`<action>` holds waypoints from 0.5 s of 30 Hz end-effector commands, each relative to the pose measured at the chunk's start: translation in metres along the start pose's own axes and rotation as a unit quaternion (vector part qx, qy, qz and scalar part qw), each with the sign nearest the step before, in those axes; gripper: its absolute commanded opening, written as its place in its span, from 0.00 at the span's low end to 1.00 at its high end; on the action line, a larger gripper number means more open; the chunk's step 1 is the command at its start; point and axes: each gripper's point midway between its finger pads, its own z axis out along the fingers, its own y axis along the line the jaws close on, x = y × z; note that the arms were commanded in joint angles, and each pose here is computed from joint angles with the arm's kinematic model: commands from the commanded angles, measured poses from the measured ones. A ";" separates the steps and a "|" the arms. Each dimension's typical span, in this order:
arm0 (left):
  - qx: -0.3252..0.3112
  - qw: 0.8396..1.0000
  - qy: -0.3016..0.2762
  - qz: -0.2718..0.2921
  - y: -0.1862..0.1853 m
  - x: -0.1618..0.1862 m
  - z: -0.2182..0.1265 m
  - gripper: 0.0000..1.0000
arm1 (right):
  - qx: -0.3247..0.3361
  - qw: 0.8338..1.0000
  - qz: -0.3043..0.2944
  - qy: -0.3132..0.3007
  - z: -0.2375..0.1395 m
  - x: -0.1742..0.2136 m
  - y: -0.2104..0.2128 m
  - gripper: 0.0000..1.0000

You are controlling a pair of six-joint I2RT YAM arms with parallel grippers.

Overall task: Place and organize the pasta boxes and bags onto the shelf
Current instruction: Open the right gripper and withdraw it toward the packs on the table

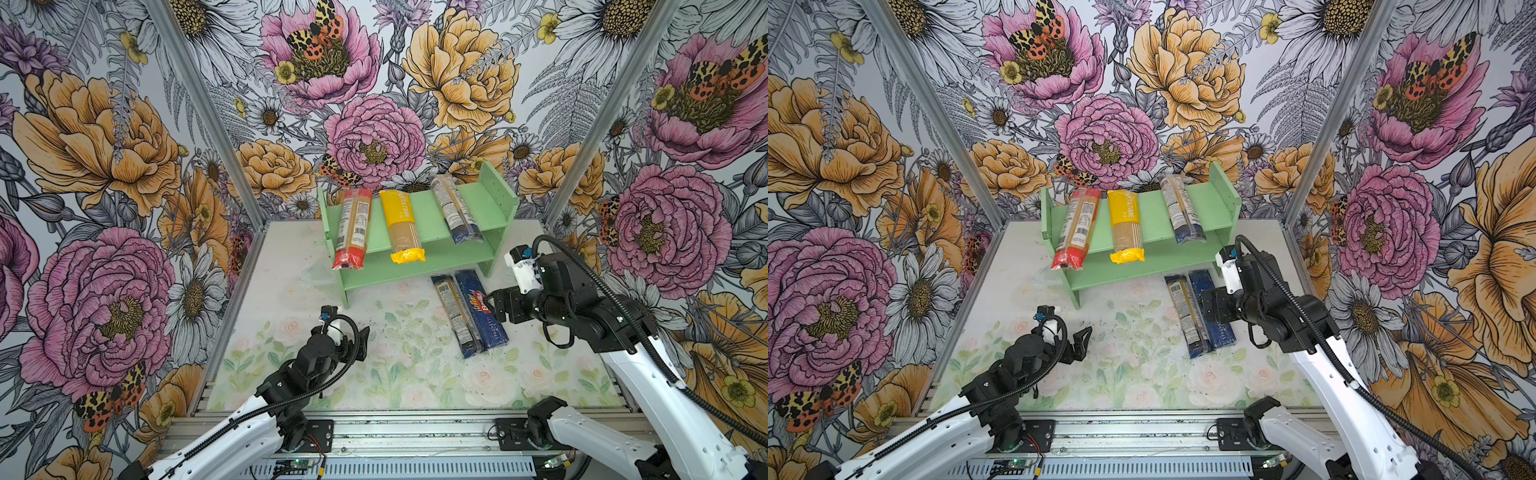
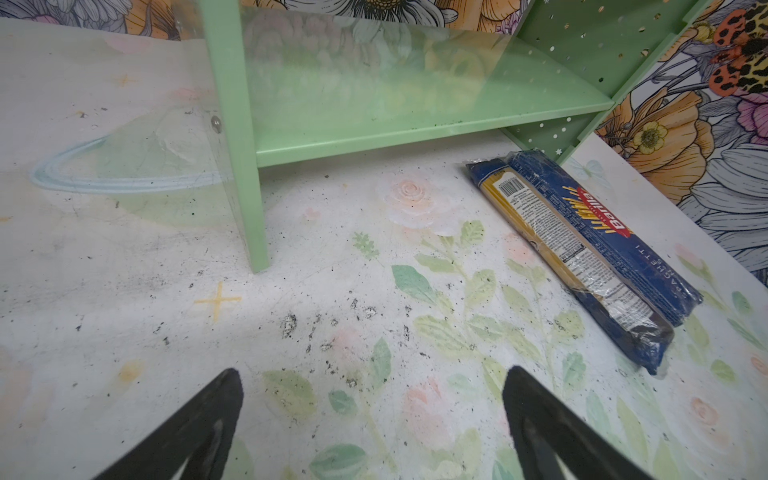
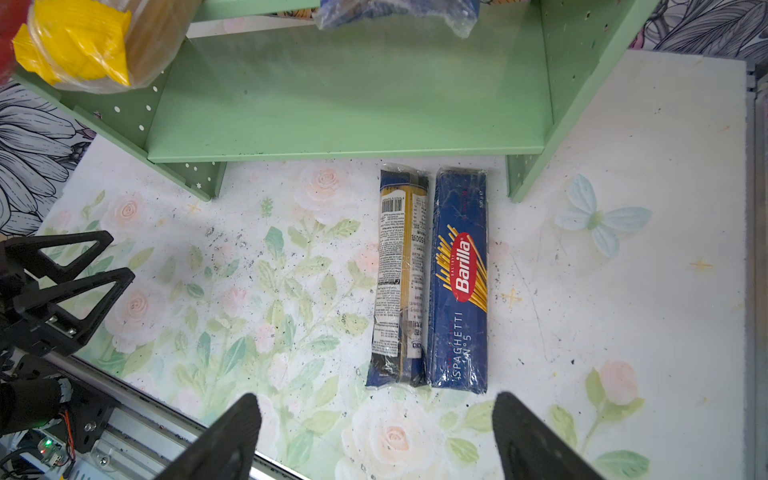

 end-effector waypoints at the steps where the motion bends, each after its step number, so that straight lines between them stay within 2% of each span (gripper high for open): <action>1: 0.008 1.000 -0.004 -0.005 -0.003 -0.003 0.000 0.99 | -0.007 1.000 0.003 -0.010 0.001 -0.005 0.004 0.89; 9: 0.008 1.000 -0.004 -0.005 -0.003 -0.003 0.000 0.99 | -0.008 0.999 0.019 0.043 0.039 0.024 0.002 0.90; 15: 0.009 1.000 -0.005 -0.005 -0.003 -0.004 0.000 0.99 | -0.021 0.998 0.030 0.055 0.068 0.051 0.005 0.91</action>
